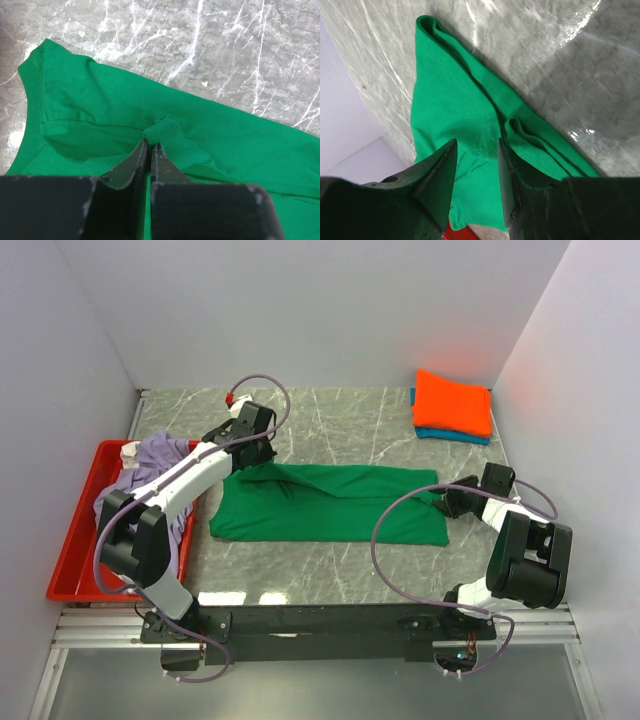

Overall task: Fold and stack the t-shirts
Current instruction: Fold the tshirt

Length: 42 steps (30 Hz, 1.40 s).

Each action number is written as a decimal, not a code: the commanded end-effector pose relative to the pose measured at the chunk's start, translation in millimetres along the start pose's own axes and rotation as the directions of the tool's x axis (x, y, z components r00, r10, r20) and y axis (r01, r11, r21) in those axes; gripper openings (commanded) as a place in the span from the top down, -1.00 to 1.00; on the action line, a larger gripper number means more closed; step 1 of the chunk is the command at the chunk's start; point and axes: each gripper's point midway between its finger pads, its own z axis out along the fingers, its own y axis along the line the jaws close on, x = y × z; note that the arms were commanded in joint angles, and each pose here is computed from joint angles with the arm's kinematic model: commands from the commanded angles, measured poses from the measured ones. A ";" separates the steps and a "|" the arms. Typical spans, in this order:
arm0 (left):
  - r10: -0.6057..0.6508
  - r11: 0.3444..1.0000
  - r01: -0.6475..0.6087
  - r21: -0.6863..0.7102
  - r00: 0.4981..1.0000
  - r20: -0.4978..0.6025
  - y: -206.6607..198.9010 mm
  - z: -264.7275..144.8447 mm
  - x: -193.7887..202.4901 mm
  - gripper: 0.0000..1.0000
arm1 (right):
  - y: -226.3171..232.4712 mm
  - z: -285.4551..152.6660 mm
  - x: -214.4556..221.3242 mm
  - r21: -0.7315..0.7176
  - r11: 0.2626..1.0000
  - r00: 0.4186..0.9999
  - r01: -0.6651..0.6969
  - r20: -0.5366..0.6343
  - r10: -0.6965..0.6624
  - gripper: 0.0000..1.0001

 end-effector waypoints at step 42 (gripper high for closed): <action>-0.026 0.999 0.023 0.027 0.992 0.120 -10.9 0.1 -65.4 0.99 | 88.1 4.2 -39.5 -0.200 0.977 0.997 0.078 0.000 -0.080 1.00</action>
